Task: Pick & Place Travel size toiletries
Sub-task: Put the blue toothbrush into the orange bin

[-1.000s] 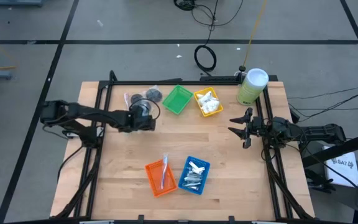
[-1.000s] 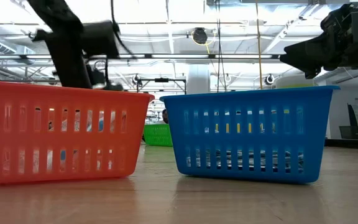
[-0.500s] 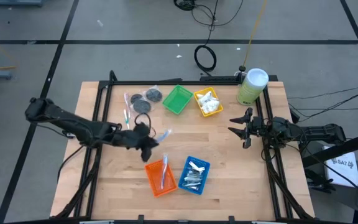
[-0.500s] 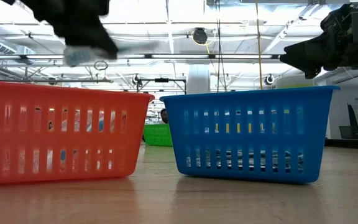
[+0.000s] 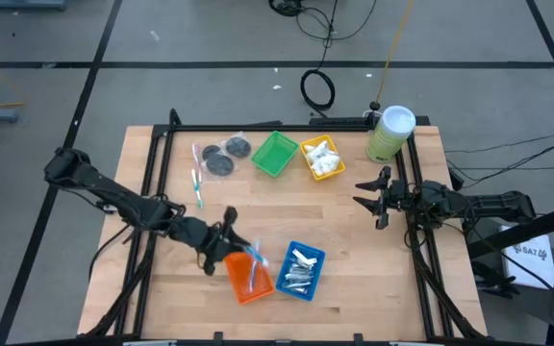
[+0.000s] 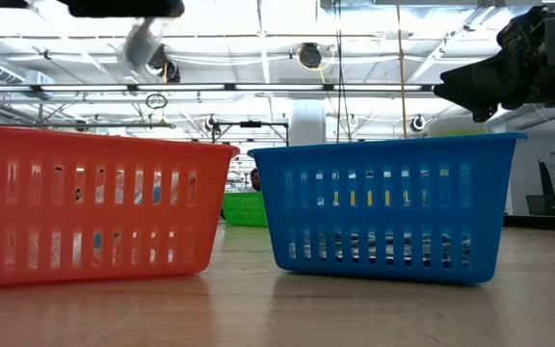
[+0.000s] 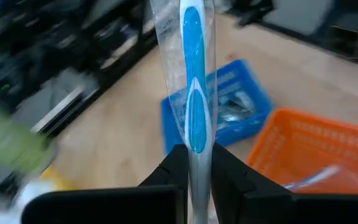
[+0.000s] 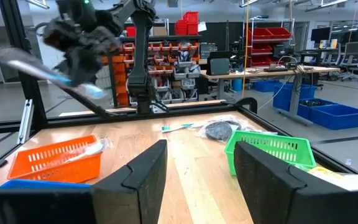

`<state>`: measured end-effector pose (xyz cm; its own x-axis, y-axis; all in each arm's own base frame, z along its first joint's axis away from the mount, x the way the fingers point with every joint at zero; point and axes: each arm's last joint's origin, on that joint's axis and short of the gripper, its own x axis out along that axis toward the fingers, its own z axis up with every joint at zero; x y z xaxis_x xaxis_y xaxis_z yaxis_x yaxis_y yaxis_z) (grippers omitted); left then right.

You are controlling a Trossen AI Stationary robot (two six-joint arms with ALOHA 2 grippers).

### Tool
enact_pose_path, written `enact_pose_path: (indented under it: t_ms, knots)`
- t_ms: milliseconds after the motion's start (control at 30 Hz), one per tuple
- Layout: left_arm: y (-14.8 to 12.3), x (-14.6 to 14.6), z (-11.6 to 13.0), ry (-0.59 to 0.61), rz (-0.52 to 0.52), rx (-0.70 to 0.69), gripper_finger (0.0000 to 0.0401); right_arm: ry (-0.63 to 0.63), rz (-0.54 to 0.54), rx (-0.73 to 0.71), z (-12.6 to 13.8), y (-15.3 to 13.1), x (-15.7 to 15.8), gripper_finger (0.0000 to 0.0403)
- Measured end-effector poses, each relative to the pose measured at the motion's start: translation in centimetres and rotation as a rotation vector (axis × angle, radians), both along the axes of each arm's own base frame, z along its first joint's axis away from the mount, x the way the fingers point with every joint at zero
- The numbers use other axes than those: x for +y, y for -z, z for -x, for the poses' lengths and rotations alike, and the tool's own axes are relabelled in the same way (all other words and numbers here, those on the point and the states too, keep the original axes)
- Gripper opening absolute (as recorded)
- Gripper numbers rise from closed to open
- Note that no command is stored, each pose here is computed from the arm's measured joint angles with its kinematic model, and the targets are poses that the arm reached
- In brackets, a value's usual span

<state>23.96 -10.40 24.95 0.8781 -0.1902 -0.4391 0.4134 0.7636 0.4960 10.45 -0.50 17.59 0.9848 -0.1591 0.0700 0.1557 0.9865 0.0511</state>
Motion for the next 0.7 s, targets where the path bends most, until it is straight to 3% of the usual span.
enact_pose_path:
  t_ms: [133,233,433,700]
  knots:
    - [1.3,-0.9,-0.8,0.127,-0.011,0.037,0.0027,0.0,0.0,0.0,0.0,0.0,0.0,0.0174]
    - [3.2,-1.3,-1.5,0.143,-0.022,0.117,0.0026,0.0,0.0,0.0,0.0,0.0,0.0,0.0177]
    - [5.4,-1.6,-2.3,0.056,0.049,0.222,0.0049,0.0,0.0,0.0,0.0,0.0,0.0,0.0175]
    - [6.3,-1.7,-2.9,-0.091,0.268,0.284,0.0061,0.0,0.0,0.0,0.0,0.0,0.0,0.0178]
